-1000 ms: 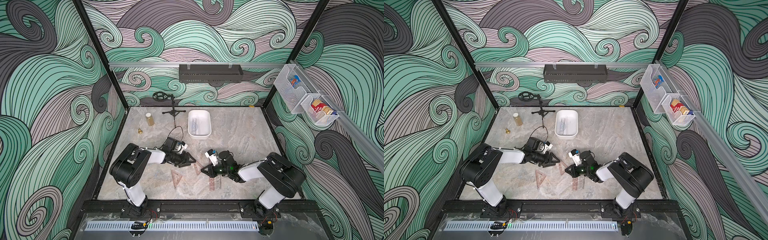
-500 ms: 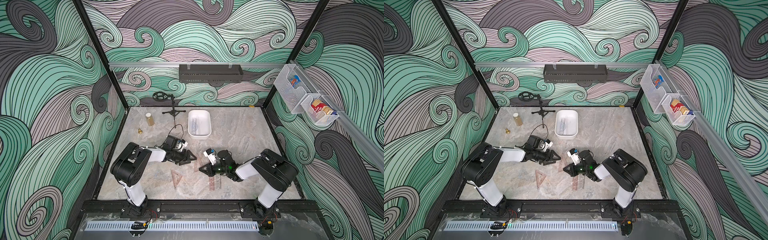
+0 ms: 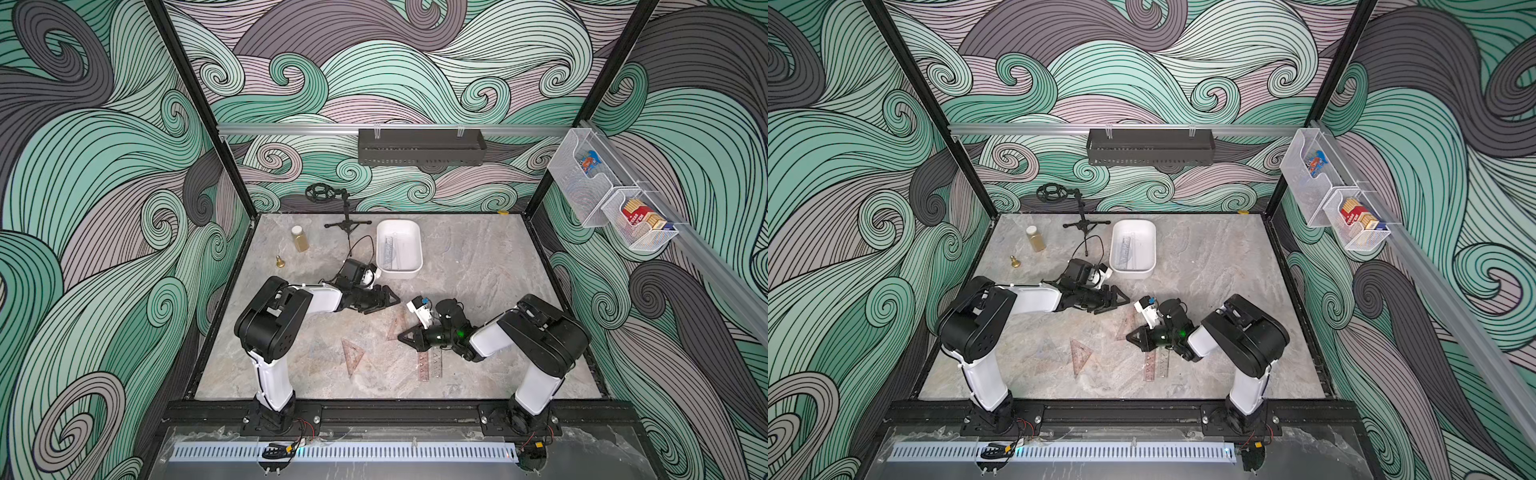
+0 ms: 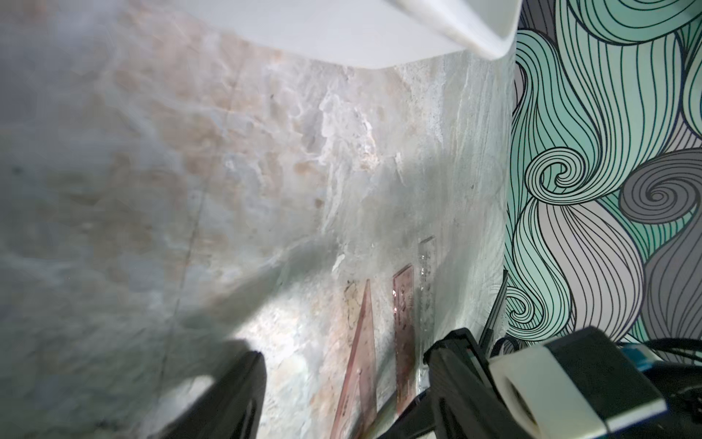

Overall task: Put the scattered rulers into the storage box
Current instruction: Adjust the ruler at the center of the board, then pick up the ruler from the center of the board.

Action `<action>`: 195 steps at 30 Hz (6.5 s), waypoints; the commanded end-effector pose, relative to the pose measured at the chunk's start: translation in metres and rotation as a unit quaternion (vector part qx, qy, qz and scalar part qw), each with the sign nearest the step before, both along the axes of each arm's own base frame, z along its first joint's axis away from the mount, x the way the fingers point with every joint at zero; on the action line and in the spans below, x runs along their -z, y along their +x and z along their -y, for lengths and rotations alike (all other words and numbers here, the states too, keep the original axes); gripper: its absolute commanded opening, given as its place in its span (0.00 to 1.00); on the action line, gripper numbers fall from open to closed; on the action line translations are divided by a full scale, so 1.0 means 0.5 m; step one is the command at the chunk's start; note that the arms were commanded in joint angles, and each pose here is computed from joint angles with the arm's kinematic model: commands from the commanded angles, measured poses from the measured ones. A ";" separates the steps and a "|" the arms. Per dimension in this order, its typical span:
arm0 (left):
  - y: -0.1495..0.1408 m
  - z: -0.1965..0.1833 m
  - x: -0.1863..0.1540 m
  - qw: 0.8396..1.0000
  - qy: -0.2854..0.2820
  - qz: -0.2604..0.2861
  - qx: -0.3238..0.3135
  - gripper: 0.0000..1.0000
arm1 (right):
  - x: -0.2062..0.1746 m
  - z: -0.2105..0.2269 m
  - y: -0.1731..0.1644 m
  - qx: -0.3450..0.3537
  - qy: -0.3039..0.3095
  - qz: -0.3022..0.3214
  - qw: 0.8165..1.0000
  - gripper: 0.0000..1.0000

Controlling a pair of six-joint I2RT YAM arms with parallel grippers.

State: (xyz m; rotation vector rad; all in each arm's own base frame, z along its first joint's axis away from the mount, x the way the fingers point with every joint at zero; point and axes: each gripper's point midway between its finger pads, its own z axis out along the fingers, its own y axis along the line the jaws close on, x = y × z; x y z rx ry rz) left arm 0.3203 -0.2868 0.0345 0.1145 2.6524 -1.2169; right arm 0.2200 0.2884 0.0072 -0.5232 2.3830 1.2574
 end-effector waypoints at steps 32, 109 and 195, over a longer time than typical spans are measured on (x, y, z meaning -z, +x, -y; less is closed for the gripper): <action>-0.173 -0.001 0.175 0.988 0.076 -0.113 0.072 0.21 | 0.097 0.065 -0.028 0.027 -0.069 -0.067 0.995 0.09; -0.113 -0.202 0.028 0.992 0.071 -0.078 -0.068 0.61 | -0.015 0.070 0.018 0.081 -0.105 0.008 0.991 0.39; -0.093 -0.156 0.099 0.990 0.071 -0.107 -0.063 0.70 | 0.057 0.069 0.014 0.058 -0.069 -0.029 0.996 0.15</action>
